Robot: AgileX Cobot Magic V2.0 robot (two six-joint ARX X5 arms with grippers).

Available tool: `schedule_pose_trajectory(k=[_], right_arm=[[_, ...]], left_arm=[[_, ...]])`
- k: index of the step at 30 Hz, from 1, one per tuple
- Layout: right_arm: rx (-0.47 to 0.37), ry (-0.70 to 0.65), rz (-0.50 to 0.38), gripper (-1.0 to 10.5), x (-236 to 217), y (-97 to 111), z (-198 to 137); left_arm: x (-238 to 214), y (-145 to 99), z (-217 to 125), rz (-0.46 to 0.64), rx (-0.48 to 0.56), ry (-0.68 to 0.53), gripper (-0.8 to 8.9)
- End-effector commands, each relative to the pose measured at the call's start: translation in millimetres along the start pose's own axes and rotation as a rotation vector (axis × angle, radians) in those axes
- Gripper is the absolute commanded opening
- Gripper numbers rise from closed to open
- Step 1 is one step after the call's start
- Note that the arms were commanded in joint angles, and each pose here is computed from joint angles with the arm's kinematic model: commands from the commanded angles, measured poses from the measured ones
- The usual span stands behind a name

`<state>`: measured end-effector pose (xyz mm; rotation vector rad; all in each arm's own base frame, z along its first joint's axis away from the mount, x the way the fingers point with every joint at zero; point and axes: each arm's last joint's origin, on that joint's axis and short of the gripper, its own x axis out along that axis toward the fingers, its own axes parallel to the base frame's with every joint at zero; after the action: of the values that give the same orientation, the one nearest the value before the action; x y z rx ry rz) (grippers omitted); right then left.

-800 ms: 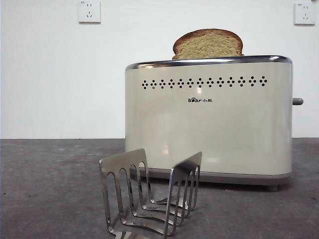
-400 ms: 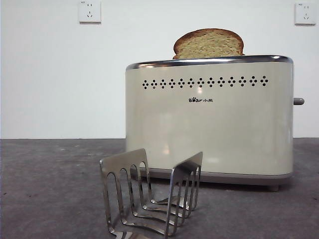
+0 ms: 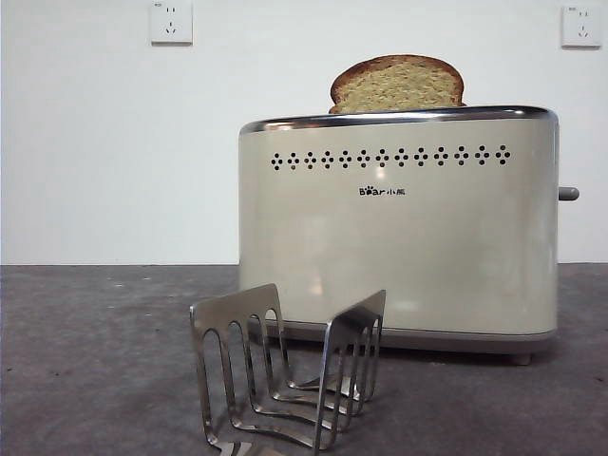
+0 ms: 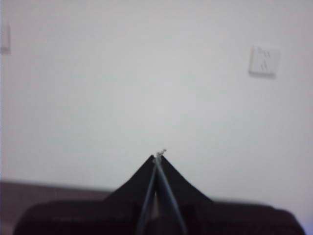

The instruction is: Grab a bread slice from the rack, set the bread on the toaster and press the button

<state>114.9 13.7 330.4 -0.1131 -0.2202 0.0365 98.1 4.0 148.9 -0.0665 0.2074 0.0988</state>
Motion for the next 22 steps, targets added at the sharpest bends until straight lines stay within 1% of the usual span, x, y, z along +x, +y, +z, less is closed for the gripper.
schedule_pose_trajectory(k=[1,5,10,15,18,22], right_arm=[[0.003,0.080,-0.007,0.0,-19.1,2.9,-57.9],[0.036,0.126,-0.058,0.0,-37.7,1.3,-103.0],[0.061,0.230,-0.091,0.0,-49.0,1.1,-135.8],[0.061,0.343,-0.082,0.0,-55.6,3.6,-155.3],[0.065,0.366,-0.080,0.0,-57.2,4.6,-164.1],[0.095,0.403,-0.084,0.0,-58.4,5.6,-172.6]], left_arm=[[1.1,0.4,-2.5,0.003,-0.007,0.001,-0.03],[1.1,0.4,-2.5,0.003,-0.007,0.001,-0.03],[1.1,0.4,-2.5,0.003,-0.007,0.001,-0.03],[1.1,0.4,-2.5,0.003,-0.007,0.001,-0.03],[1.1,0.4,-2.5,0.003,-0.007,0.001,-0.03],[1.1,0.4,-2.5,0.003,-0.007,0.001,-0.03]])
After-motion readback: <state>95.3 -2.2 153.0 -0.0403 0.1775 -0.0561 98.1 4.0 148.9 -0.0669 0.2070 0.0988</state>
